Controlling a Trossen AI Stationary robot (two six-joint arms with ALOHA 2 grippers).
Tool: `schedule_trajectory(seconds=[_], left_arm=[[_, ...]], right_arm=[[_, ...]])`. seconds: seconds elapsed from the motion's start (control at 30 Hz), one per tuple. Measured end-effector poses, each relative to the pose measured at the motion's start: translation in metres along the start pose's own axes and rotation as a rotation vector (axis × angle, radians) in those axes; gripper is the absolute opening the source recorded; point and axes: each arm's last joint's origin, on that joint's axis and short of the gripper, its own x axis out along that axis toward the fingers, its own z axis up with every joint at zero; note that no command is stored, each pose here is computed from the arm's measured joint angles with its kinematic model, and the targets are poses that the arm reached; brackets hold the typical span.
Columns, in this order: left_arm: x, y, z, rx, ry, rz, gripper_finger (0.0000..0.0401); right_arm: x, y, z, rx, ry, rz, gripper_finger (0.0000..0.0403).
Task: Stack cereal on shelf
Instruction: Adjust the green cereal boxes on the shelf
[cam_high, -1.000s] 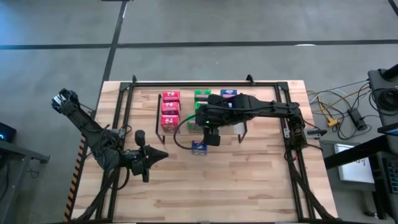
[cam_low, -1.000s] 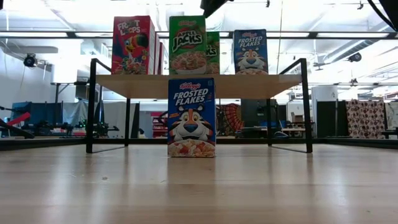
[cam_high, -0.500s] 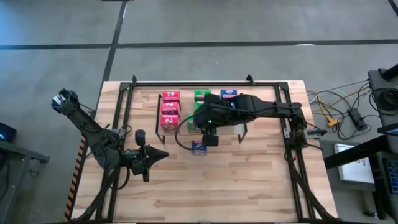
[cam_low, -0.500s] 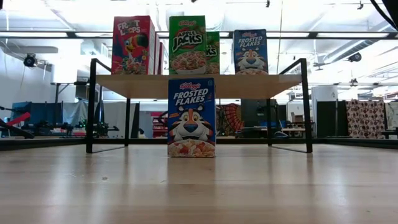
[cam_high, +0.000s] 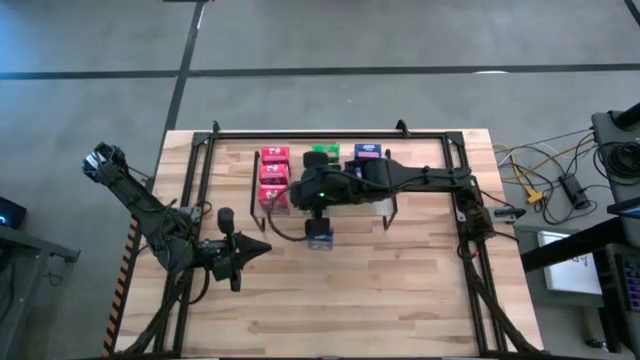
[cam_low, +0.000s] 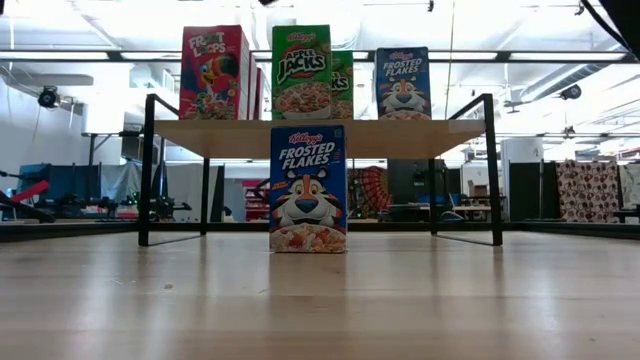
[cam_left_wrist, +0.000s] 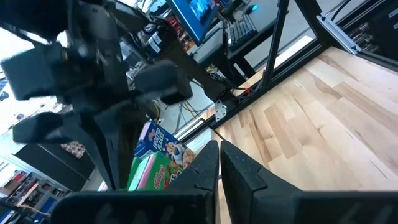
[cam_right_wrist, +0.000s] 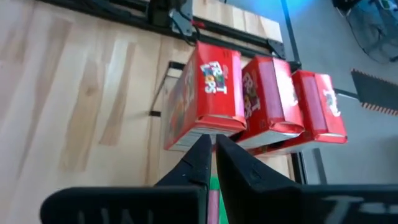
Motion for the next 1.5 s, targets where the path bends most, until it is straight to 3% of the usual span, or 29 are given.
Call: schedule_trajectory(seconds=[0.23,0.57,1.5], left_arm=[[0.0,0.0,0.0,0.004,0.0,0.0,0.0],[0.0,0.0,0.0,0.005,0.0,0.0,0.0],[0.0,0.0,0.0,0.004,0.0,0.0,0.0]], right_arm=[[0.02,-0.002,-0.007,-0.003,0.06,-0.003,0.0013],[0.021,-0.006,-0.014,0.024,0.125,0.002,0.0013],[0.01,-0.008,-0.016,0.027,0.141,0.007,0.0013]])
